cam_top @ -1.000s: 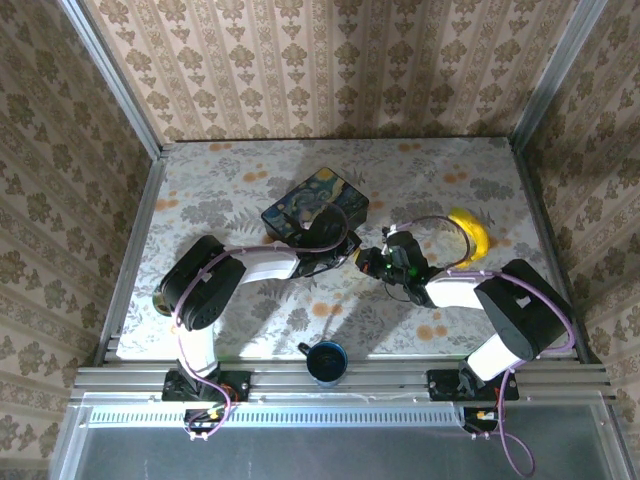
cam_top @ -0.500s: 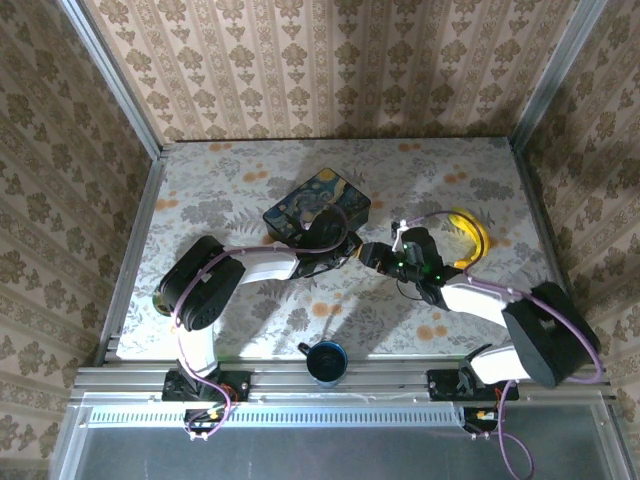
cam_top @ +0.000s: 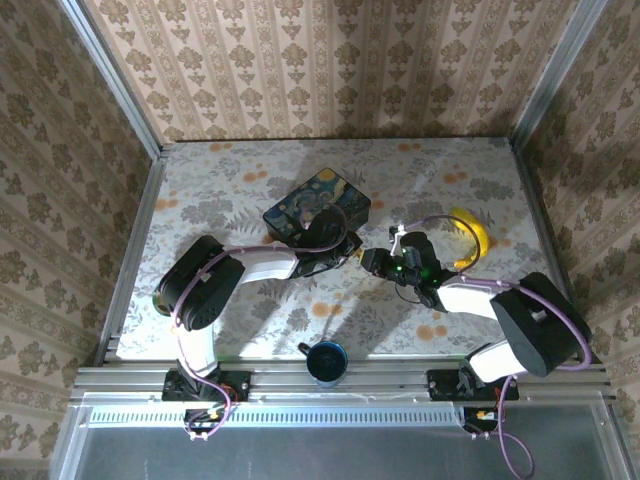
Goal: Unlock a padlock with a key
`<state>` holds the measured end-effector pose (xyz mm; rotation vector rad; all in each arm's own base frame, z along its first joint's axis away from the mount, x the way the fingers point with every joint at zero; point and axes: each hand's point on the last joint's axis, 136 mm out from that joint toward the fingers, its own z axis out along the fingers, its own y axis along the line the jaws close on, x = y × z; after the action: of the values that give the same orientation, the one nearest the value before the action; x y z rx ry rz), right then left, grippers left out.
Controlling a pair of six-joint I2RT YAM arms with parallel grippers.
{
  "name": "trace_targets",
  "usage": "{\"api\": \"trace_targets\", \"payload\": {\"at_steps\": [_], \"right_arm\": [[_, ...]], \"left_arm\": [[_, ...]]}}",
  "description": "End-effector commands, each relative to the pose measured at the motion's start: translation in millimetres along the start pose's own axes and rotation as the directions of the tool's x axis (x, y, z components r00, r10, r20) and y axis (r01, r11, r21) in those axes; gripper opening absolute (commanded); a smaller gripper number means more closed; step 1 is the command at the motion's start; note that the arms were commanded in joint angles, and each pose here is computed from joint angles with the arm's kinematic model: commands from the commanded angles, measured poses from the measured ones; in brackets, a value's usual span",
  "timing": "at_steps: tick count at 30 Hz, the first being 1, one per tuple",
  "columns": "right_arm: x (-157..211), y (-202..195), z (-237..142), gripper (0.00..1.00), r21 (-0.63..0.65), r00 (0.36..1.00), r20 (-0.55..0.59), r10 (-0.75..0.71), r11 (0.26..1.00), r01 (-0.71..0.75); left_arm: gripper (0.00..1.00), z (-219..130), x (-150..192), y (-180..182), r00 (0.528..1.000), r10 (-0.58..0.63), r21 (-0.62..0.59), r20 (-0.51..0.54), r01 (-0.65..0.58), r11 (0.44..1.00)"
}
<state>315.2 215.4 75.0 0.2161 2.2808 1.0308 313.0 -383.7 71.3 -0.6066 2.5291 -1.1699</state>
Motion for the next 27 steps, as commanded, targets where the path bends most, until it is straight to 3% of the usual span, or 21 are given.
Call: {"api": "trace_targets", "payload": {"at_steps": [1,9,13,16,17,19,20,27], "right_arm": [[-12,18,8,0.23,-0.075,1.000,0.019,0.003,0.997,-0.002],[-17,18,17,0.15,-0.096,0.999,0.035,0.018,0.995,-0.015],[-20,20,22,0.00,-0.102,0.999,0.033,0.014,0.995,-0.010],[-23,23,25,0.00,-0.114,0.999,0.032,0.028,0.993,-0.024],[-24,23,25,0.00,-0.120,0.999,0.032,0.036,0.992,-0.032],[-23,23,26,0.00,-0.124,0.998,0.031,0.056,0.991,-0.052],[-22,22,27,0.00,-0.127,0.997,0.030,0.066,0.990,-0.061],[-20,21,34,0.00,-0.160,0.993,0.023,0.119,0.980,-0.114]], "left_arm": [[0.00,-1,14,7,0.997,-0.025,-0.018,-0.079,0.023,1.000],[0.00,-1,17,8,0.996,-0.019,-0.019,-0.091,0.017,1.000],[0.00,-3,20,6,0.995,-0.001,-0.010,-0.102,0.000,1.000],[0.00,-5,20,3,0.995,0.030,0.015,-0.096,-0.028,0.999],[0.15,-6,18,4,0.995,0.042,0.022,-0.086,-0.040,0.999],[0.58,-10,13,2,0.995,0.081,0.047,-0.059,-0.078,0.996],[0.70,-13,11,1,0.994,0.103,0.055,-0.047,-0.100,0.993],[0.94,-33,-17,2,0.972,0.201,0.065,0.123,-0.210,0.976]]}}
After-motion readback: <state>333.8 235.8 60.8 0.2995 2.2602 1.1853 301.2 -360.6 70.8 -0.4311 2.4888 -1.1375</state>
